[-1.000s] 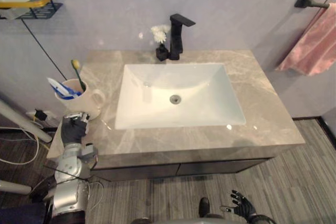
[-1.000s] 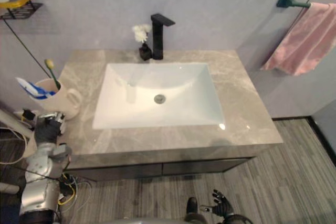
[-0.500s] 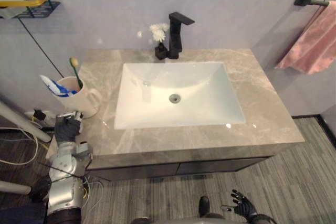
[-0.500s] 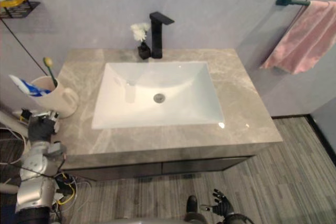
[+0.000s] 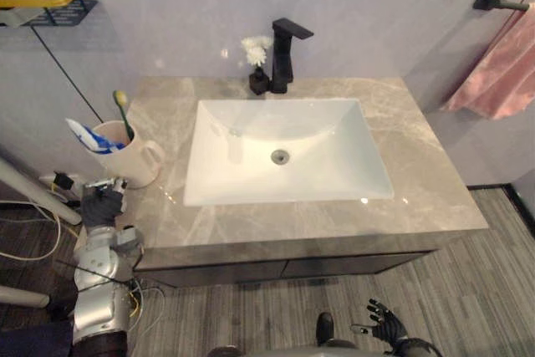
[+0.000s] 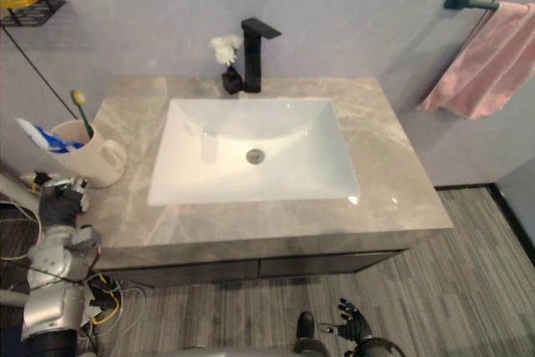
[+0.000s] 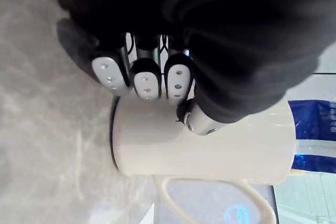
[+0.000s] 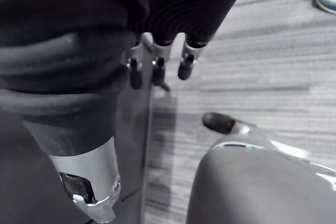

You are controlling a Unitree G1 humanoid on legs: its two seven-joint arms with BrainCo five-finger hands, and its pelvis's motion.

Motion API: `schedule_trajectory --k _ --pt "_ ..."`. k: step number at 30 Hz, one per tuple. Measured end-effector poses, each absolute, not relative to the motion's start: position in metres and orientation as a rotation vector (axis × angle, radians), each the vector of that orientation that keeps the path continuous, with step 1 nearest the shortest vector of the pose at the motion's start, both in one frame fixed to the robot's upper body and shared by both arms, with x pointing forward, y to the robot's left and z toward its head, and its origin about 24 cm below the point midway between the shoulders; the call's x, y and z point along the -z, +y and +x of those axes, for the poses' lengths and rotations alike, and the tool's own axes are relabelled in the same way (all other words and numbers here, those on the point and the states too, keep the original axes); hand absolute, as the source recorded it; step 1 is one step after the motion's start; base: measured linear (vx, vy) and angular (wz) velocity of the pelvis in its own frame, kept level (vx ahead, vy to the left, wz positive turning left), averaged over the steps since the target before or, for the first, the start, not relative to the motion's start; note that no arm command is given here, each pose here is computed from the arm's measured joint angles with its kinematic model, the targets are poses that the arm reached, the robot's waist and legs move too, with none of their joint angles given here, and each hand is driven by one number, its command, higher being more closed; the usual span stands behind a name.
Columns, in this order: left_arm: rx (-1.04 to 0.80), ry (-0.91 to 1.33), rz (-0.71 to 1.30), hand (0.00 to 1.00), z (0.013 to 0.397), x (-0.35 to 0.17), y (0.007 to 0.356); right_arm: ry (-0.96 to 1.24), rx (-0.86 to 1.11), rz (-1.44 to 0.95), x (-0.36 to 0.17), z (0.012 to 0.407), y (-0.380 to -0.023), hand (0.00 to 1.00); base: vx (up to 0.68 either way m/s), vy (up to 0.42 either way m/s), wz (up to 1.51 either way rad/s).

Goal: Organize washtable

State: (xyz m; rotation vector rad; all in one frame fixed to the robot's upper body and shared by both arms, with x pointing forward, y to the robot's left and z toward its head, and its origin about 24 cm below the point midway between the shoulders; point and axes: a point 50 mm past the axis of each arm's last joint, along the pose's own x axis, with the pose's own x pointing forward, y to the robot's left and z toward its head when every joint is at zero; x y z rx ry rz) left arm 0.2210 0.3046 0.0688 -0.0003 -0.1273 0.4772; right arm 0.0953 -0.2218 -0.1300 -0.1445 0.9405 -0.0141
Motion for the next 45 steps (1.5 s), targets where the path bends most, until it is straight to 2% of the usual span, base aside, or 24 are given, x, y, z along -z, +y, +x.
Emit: schedule_trajectory --k 32,45 --pt "-0.468 -0.140 0.040 1.00 0.231 -0.080 0.311 0.939 0.022 -0.145 0.130 0.096 -0.223 0.00 0.00 0.000 0.00" --pt "-0.431 -0.160 0.036 1.00 0.241 -0.085 0.303 0.913 0.050 -0.156 0.126 0.100 -0.226 0.00 -0.01 -0.006 -0.01"
